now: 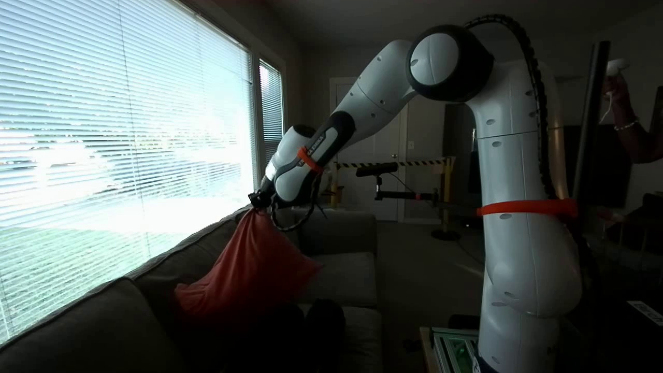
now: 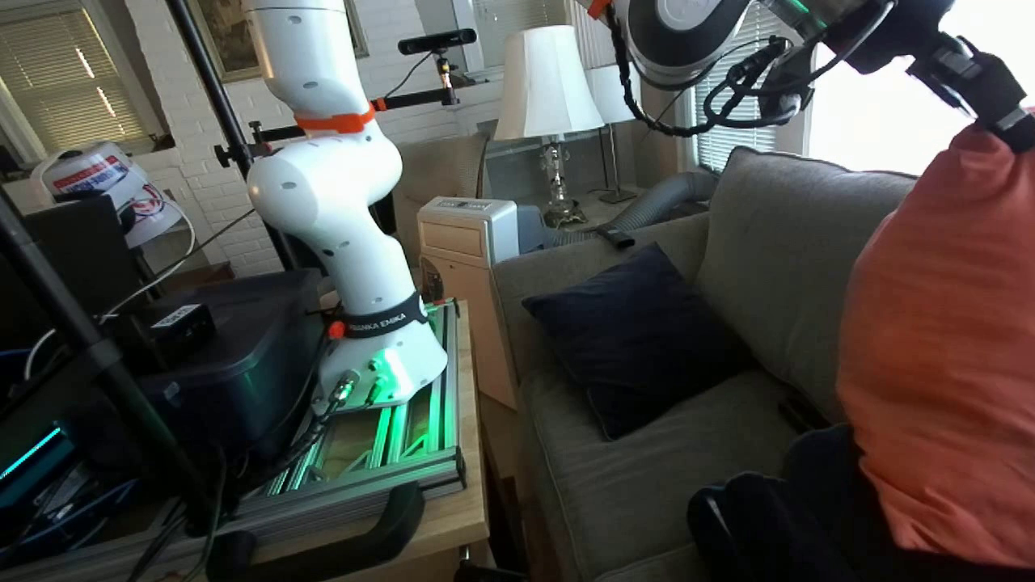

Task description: Move the orange pillow to the right

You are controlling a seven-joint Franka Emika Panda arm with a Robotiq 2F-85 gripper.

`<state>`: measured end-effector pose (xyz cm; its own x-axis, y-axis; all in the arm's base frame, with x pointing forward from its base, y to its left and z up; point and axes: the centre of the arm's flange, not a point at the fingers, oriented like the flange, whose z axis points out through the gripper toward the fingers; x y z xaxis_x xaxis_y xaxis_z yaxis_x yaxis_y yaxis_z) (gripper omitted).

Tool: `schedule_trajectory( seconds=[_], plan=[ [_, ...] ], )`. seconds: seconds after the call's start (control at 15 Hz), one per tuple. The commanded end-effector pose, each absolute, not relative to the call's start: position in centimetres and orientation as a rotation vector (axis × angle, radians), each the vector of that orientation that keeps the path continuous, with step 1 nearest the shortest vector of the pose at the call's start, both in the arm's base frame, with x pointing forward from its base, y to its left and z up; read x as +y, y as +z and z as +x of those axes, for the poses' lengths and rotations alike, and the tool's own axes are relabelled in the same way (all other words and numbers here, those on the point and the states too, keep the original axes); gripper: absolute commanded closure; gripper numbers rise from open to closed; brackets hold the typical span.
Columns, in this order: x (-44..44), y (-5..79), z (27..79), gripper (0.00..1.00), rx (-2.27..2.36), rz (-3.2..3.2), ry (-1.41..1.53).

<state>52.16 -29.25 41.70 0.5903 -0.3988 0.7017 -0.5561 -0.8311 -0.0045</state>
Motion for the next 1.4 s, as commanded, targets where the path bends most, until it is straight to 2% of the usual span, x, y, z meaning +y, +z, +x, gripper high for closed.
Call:
schedule_trajectory(
  seconds=[0.0, 0.6, 0.67, 0.73, 1.27, 1.33],
  plan=[
    [-28.8, 43.1, 51.7, 0.98, -0.807, 2.522, 1.041],
    [-29.5, 41.9, 50.7, 0.98, -0.723, 2.512, 0.937],
    [-29.3, 41.8, 50.8, 0.66, -0.707, 2.515, 0.913],
    [-29.2, 41.6, 50.8, 0.65, -0.697, 2.521, 0.895],
    [-28.6, 42.3, 50.9, 0.05, -0.649, 2.525, 0.877],
    [-28.6, 42.3, 50.9, 0.03, -0.651, 2.525, 0.876]
  ],
)
